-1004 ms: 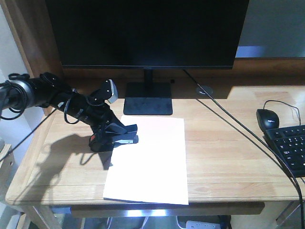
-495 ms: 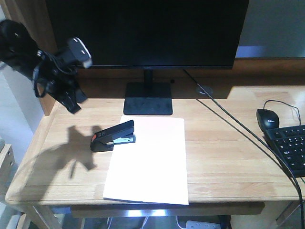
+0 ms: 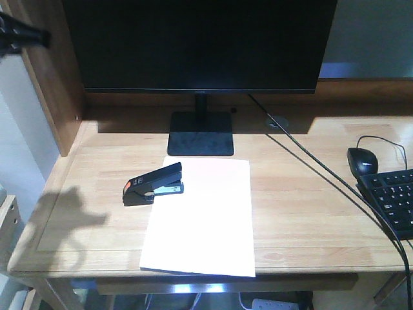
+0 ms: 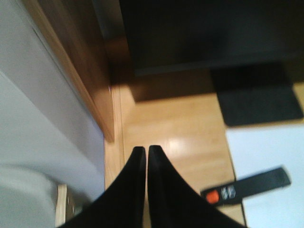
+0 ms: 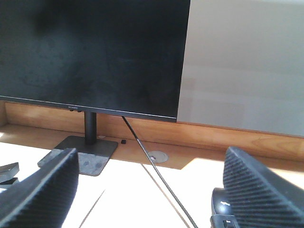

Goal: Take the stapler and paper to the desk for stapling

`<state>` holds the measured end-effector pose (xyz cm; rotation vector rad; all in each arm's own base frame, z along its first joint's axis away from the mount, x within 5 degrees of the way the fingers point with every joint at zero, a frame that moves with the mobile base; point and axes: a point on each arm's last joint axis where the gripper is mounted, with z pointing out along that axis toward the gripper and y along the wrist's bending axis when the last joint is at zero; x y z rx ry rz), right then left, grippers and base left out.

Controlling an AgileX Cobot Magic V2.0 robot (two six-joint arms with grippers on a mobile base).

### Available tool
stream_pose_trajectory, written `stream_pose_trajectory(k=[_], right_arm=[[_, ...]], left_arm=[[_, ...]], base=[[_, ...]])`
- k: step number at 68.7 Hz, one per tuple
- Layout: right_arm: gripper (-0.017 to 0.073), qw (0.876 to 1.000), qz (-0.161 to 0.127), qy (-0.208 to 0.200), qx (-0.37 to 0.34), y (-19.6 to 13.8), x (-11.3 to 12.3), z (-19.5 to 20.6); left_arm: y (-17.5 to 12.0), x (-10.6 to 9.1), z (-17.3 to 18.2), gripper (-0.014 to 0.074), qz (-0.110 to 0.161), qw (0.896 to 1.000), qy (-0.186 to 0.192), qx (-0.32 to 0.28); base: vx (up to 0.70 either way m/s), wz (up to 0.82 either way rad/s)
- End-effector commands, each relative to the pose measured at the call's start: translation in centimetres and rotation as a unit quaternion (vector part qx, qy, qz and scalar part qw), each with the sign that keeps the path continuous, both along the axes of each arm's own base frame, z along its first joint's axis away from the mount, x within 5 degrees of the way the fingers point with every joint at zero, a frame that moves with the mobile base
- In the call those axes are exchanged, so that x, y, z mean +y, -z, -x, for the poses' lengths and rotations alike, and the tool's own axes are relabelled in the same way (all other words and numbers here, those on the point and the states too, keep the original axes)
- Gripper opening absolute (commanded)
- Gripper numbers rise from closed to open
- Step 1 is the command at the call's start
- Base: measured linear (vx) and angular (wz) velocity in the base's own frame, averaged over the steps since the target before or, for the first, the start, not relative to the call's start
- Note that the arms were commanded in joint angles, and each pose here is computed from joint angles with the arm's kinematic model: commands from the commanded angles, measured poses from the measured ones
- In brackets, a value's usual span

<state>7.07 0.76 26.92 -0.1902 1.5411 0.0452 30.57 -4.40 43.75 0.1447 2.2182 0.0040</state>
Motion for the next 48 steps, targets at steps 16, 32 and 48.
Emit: stream_pose_trajectory(k=[16, 32, 48], right_arm=[[0.0581, 1.0, 0.012, -0.015, -0.018, -0.9, 0.3, 0.0], [0.0581, 1.0, 0.012, -0.015, -0.018, -0.9, 0.3, 0.0], [0.0581, 1.0, 0.012, -0.015, -0.018, -0.9, 0.3, 0.0]], left_arm=[[-3.2, 0.7, 8.4, -0.0007, 0.044, 0.975, 0.038, -0.216], [2.7, 1.7, 14.3, -0.0007, 0.05, 0.964, 0.041, -0.256], [9.8, 2.6, 19.6, -0.0007, 0.048, 0.958, 0.044, -0.28]], base=[[0.0, 0.0], [0.0, 0.0], [0.0, 0.0]])
